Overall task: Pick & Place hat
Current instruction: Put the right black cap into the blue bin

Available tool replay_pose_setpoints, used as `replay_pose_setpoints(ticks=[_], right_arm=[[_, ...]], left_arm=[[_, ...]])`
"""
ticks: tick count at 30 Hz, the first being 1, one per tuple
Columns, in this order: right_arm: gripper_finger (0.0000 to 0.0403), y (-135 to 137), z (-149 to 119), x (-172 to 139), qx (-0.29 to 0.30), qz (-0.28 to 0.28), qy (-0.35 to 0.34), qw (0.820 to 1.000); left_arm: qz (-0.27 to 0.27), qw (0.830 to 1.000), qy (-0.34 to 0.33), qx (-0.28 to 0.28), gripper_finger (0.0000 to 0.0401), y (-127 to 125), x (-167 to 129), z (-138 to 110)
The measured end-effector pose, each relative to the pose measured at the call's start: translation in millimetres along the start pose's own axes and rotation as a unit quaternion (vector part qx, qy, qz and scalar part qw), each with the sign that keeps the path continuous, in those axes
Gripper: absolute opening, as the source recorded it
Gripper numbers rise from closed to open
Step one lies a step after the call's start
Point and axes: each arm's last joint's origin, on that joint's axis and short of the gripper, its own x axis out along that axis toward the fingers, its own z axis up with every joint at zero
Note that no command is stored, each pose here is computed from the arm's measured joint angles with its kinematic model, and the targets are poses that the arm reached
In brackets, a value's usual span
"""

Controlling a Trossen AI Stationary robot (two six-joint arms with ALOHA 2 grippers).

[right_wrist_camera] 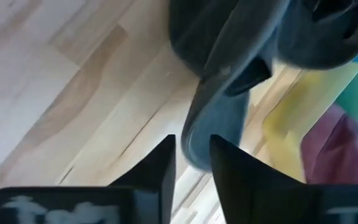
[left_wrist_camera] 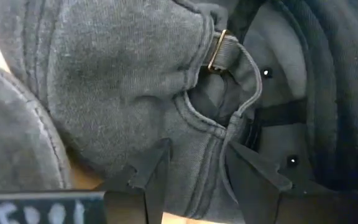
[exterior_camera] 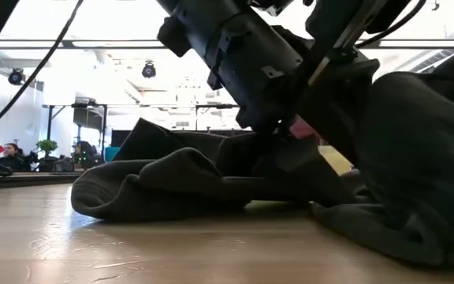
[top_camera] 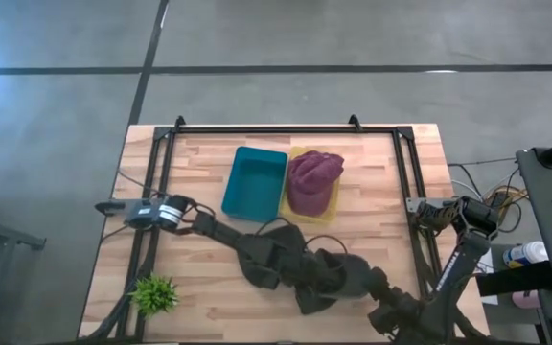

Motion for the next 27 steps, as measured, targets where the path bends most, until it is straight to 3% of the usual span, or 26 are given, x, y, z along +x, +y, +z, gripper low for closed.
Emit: replay_pose_setpoints(ticks=[4, 10, 14, 17, 19, 22, 24, 27], right_arm=[[0.0128, 3.9, -7.8, -2.9, -0.002, 0.02, 0.036, 0.999], [0.0163, 18.1, -27.9, -15.5, -0.035, -0.006, 0.076, 0.996], [0.0173, 26.9, -29.5, -20.0, -0.061, -0.014, 0.049, 0.997], [0.0177, 25.9, -24.6, -21.7, -0.056, -0.049, 0.009, 0.997], [0.0178, 22.0, -20.6, -22.2, -0.056, -0.079, -0.014, 0.995], [0.0178, 14.9, -11.9, -18.8, -0.04, -0.097, -0.04, 0.994], [0.0178, 9.6, -4.0, -14.5, -0.013, -0.089, -0.054, 0.995], [0.0178, 2.4, 8.8, -8.9, 0.032, -0.071, -0.083, 0.994]], left_arm=[[0.037, 0.999, -0.001, -0.026, 0.0163, -6.6, -3.3, -13.0], [0.111, 0.989, -0.02, -0.092, 0.0163, -17.8, -26.9, -29.4], [0.11, 0.983, -0.09, -0.115, 0.0163, -35.6, -53.8, -27.3], [0.033, 0.982, -0.164, -0.085, 0.0163, -61.4, -83.9, -11.1], [-0.01, 0.979, -0.2, -0.028, 0.0163, -74.4, -100.1, -2.7], [0.006, 0.972, -0.226, 0.068, 0.0163, -79.6, -110.5, -1.2], [0.032, 0.969, -0.227, 0.094, 0.0163, -78.2, -117.7, -1.5], [0.068, 0.973, -0.178, 0.13, 0.0163, -71.0, -122.1, -7.0]])
